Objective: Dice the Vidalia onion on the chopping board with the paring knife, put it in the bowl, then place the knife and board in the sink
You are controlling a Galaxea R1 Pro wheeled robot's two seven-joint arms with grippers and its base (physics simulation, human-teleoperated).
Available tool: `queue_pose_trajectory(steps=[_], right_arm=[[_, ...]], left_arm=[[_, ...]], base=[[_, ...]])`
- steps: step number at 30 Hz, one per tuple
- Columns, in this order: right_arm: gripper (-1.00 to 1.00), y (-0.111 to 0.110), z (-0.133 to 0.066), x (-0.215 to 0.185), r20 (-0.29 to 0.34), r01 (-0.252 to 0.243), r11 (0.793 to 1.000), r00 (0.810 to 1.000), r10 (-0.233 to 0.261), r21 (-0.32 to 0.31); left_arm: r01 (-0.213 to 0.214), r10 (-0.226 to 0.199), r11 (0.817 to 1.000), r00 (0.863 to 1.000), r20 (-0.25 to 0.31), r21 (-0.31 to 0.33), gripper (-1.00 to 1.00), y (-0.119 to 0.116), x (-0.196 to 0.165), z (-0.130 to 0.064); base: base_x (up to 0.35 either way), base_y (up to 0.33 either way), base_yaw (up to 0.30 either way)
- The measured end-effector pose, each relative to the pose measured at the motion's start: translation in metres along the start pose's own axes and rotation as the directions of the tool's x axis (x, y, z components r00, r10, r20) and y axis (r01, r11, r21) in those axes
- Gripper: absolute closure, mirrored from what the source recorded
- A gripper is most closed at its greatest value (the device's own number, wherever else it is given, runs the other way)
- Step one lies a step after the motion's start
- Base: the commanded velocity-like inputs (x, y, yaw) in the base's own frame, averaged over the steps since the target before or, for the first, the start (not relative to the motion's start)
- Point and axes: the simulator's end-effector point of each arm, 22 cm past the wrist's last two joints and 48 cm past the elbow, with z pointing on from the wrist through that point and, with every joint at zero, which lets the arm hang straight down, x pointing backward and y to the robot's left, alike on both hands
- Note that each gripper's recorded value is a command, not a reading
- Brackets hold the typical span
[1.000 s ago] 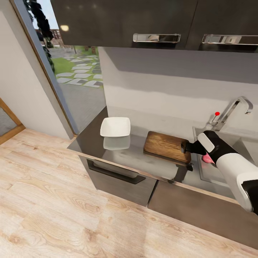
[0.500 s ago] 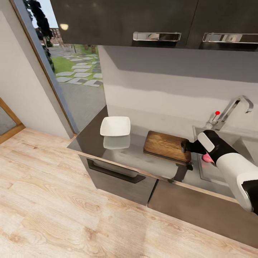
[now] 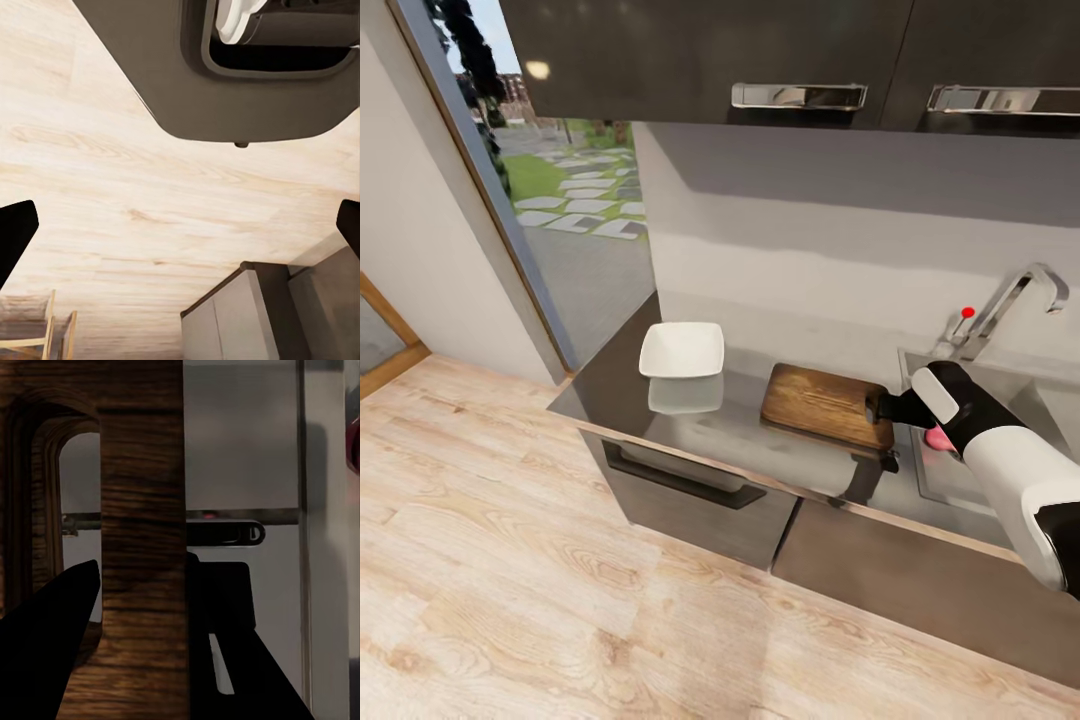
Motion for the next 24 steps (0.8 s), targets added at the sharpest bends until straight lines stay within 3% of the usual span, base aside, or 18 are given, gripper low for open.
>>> queue_pose_trajectory(steps=[22,23,24], right_arm=[[1.00,0.000,0.000,0.000,0.004,0.004,1.000,1.000,-0.004,0.000],[-1.00,0.000,0.000,0.000,0.004,0.004,1.000,1.000,-0.004,0.000],[-1.00,-0.003,0.012,0.016,-0.042,-0.017,1.000,0.999,0.017,0.002]], left_arm=[[0.001,-0.001,1.000,1.000,-0.005,0.000,-1.00,0.000,0.004,0.000],[0.001,-0.001,1.000,1.000,-0.006,0.000,-1.00,0.000,0.004,0.000],[0.001,-0.001,1.000,1.000,-0.009,0.000,-1.00,0.000,0.004,0.000]], base=[[0.000,0.000,0.000],[0.000,0.000,0.000],[0.000,0.000,0.000]])
